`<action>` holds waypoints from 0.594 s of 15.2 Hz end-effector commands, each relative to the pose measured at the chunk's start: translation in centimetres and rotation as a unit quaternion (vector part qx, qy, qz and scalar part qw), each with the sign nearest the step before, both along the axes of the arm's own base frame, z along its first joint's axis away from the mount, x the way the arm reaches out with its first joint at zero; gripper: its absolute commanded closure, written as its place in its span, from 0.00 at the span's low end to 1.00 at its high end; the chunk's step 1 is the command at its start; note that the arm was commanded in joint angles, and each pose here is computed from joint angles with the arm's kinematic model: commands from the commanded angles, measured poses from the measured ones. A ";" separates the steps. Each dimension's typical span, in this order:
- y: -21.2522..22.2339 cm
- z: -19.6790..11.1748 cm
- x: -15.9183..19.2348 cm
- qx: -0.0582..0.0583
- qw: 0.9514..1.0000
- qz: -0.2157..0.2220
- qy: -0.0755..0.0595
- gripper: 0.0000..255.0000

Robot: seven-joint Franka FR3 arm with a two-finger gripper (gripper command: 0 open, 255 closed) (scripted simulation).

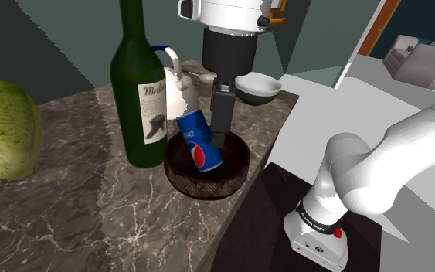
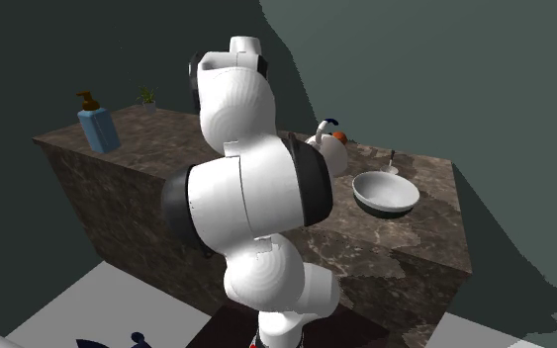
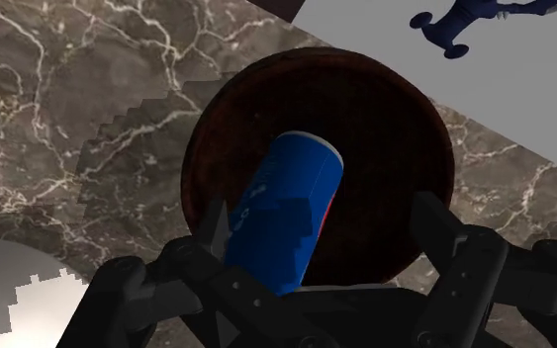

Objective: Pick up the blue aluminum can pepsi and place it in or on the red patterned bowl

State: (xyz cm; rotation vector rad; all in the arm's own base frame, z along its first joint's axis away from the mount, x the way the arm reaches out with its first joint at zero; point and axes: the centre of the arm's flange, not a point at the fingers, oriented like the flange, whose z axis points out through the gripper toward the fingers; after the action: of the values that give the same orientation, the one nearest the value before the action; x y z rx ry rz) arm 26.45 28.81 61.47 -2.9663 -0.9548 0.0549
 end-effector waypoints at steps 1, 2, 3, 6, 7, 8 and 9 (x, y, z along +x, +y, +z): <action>0.0 2.4 0.0 0.000 1.000 0.000 0.000 0.00; 0.0 3.4 0.0 0.000 1.000 0.000 0.000 0.00; 0.0 3.4 0.0 0.000 1.000 0.000 0.000 0.00; 0.0 3.4 0.0 0.000 1.000 0.000 0.000 0.00; 0.0 3.4 0.0 0.000 1.000 0.000 0.000 0.00; 0.0 3.4 0.0 0.000 1.000 0.000 0.000 0.00; 0.0 3.4 0.0 0.000 1.000 0.000 0.000 0.00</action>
State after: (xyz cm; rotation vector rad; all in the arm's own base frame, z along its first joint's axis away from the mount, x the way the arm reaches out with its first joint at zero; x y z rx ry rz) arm 26.50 28.78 64.86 -2.9662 -0.9547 0.0555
